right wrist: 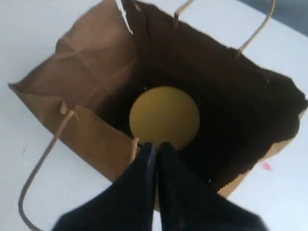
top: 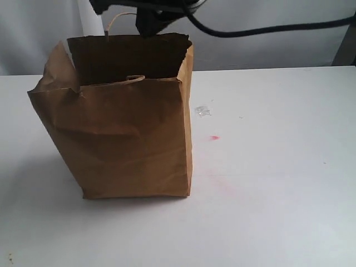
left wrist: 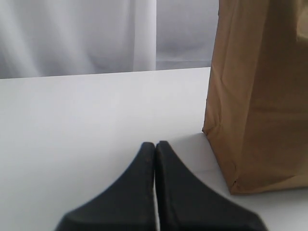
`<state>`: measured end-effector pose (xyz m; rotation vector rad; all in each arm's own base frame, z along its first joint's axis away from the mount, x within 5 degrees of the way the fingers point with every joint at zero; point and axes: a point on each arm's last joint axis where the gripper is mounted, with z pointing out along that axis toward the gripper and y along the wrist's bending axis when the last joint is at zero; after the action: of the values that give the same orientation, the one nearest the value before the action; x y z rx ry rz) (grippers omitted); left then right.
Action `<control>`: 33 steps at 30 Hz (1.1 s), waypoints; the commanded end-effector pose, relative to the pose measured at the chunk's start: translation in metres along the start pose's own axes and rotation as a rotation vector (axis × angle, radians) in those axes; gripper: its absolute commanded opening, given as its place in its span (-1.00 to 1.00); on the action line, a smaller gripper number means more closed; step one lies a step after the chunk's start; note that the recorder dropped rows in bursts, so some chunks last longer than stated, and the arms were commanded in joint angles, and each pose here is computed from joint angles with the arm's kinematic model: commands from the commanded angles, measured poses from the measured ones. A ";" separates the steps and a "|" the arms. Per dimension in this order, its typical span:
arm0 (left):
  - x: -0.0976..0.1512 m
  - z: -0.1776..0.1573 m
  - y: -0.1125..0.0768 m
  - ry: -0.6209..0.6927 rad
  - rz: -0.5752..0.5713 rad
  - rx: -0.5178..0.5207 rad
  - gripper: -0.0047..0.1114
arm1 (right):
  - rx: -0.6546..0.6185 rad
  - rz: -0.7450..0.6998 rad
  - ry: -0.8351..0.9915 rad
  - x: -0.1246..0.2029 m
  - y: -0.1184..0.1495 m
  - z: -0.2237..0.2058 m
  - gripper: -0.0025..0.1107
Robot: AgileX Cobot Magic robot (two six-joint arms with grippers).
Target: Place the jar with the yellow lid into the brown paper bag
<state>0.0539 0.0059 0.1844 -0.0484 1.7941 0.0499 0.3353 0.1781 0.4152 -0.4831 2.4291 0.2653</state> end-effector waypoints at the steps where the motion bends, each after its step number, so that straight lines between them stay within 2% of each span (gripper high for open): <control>1: -0.001 0.000 -0.001 -0.008 -0.006 0.008 -0.90 | 0.007 -0.039 0.007 0.003 -0.003 -0.019 -0.96; 9: -0.001 0.000 -0.001 -0.008 -0.006 0.008 -0.90 | -0.012 -0.031 -0.140 0.017 -0.002 -0.096 -0.96; 13: -0.001 0.000 -0.001 -0.008 -0.006 0.008 -0.90 | -0.051 -0.019 -0.149 0.050 -0.001 -0.128 -0.96; 18: -0.001 0.000 -0.001 -0.008 -0.006 0.008 -0.90 | -0.113 0.001 -0.185 0.111 -0.002 -0.157 -0.96; 23: -0.001 0.000 -0.001 -0.008 -0.006 0.008 -0.90 | -0.201 0.038 -0.310 0.175 -0.001 -0.155 -0.96; 27: -0.001 0.000 -0.001 -0.008 -0.006 0.008 -0.90 | -0.205 0.057 -0.454 0.220 -0.007 -0.145 -0.96; 33: -0.001 0.000 -0.001 -0.008 -0.006 0.008 -0.90 | -0.195 0.101 -0.598 0.257 -0.015 -0.120 -0.96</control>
<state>0.0539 0.0059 0.1844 -0.0484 1.7941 0.0499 0.0894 0.0603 0.3595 -0.3490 1.9204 0.5914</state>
